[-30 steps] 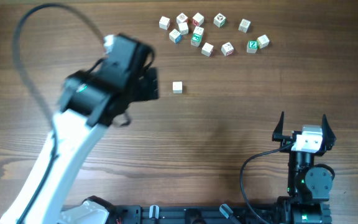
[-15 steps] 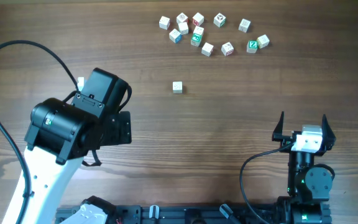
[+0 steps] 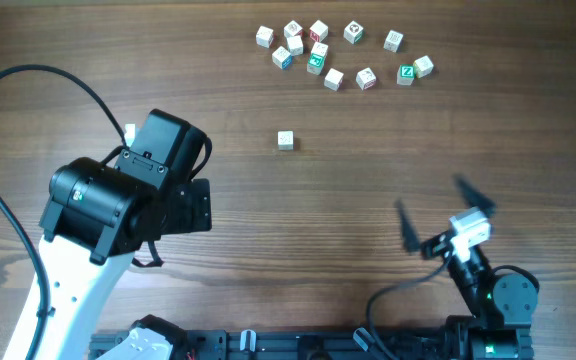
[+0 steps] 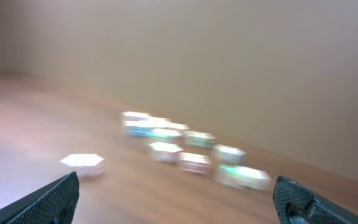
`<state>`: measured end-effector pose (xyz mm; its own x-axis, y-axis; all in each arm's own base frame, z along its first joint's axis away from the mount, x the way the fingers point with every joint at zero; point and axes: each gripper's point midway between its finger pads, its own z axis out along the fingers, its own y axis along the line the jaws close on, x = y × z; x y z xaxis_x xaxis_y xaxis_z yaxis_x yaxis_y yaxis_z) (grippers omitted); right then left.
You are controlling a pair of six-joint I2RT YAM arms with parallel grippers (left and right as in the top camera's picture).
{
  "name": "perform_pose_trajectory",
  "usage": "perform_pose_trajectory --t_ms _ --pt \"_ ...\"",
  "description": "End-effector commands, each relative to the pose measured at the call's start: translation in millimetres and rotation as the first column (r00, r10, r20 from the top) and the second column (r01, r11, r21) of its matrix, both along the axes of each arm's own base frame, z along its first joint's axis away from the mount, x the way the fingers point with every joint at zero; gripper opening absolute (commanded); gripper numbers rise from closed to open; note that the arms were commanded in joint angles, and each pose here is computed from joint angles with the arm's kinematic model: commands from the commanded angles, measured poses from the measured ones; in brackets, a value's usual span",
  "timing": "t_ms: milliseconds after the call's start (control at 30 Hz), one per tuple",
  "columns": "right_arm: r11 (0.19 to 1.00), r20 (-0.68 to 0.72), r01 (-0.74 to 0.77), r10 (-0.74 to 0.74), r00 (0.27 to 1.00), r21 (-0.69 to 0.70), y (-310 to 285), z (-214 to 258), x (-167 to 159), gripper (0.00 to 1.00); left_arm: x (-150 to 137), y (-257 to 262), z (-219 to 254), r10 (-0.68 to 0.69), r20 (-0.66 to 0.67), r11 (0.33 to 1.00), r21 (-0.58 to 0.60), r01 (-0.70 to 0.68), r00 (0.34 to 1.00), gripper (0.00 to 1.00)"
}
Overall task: Form a horizontal line
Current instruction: 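Reach the right gripper up to the block cluster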
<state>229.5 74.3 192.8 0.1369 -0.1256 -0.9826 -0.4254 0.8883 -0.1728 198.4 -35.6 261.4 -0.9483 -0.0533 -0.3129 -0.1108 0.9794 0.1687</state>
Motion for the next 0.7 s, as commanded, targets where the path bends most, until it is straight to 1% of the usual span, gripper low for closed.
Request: perform_pose_trajectory --t_ms 0,33,67,100,167,200,233,267,333,400,467,567,600,633,667 --pt "0.817 -0.087 -0.567 0.575 0.813 0.103 74 -6 -70 1.0 -2 4 0 0.009 0.007 1.0 0.008 -0.009 1.0 1.0" --pt "0.759 -0.094 -0.643 0.651 0.753 0.103 82 -7 -85 1.0 -2 4 0 0.009 0.007 1.0 0.008 -0.009 1.0 1.0" --pt "0.72 -0.096 -0.686 0.693 0.714 0.101 85 -7 -95 0.98 -2 4 0 0.009 0.007 1.0 0.008 -0.009 1.0 1.0" --pt "0.729 -0.117 -0.665 0.683 0.721 0.162 84 -5 -91 0.99 -2 4 0 0.009 0.007 1.0 0.008 -0.009 1.0 1.0" --pt "0.766 -0.159 -0.571 0.629 0.761 0.295 77 0 -77 1.0 -2 4 0 0.009 0.007 1.0 0.008 -0.009 1.0 1.0" --pt "0.774 -0.153 -0.545 0.611 0.777 0.322 75 5 -73 1.0 -2 4 0 0.009 0.007 1.0 0.009 -0.009 1.0 1.0" --pt "0.78 -0.144 -0.533 0.599 0.788 0.328 73 9 -70 1.0 -2 4 0 0.009 0.007 1.0 0.008 -0.009 1.0 1.0" --pt "0.795 -0.144 -0.487 0.564 0.813 0.362 69 15 -63 1.0 -2 4 0 0.009 0.007 1.0 0.008 -0.009 1.0 1.0" --pt "0.815 -0.157 -0.429 0.518 0.841 0.391 63 27 -52 1.0 -2 4 0 0.009 0.007 1.0 0.008 -0.009 1.0 1.0" --pt "0.825 -0.199 -0.386 0.496 0.845 0.413 60 36 -39 1.0 -2 4 0 0.009 0.007 1.0 0.008 -0.009 1.0 1.0" --pt "0.833 -0.273 -0.352 0.489 0.828 0.427 59 38 -21 1.0 -2 4 0 0.009 0.007 1.0 0.008 -0.009 1.0 1.0" --pt "0.814 -0.402 -0.327 0.536 0.742 0.481 64 41 14 1.0 -2 4 0 0.009 0.007 1.0 0.009 -0.009 1.0 1.0" --pt "0.797 -0.44 -0.328 0.566 0.697 0.507 68 43 27 1.0 -2 4 0 0.009 0.007 1.0 0.009 -0.009 1.0 1.0" --pt "0.747 -0.453 -0.382 0.645 0.615 0.544 76 50 36 1.0 -2 4 0 0.009 0.007 1.0 0.008 -0.009 1.0 1.0" --pt "0.674 -0.433 -0.464 0.732 0.526 0.575 84 57 38 1.0 -2 4 0 0.009 0.007 1.0 0.008 -0.009 1.0 1.0"
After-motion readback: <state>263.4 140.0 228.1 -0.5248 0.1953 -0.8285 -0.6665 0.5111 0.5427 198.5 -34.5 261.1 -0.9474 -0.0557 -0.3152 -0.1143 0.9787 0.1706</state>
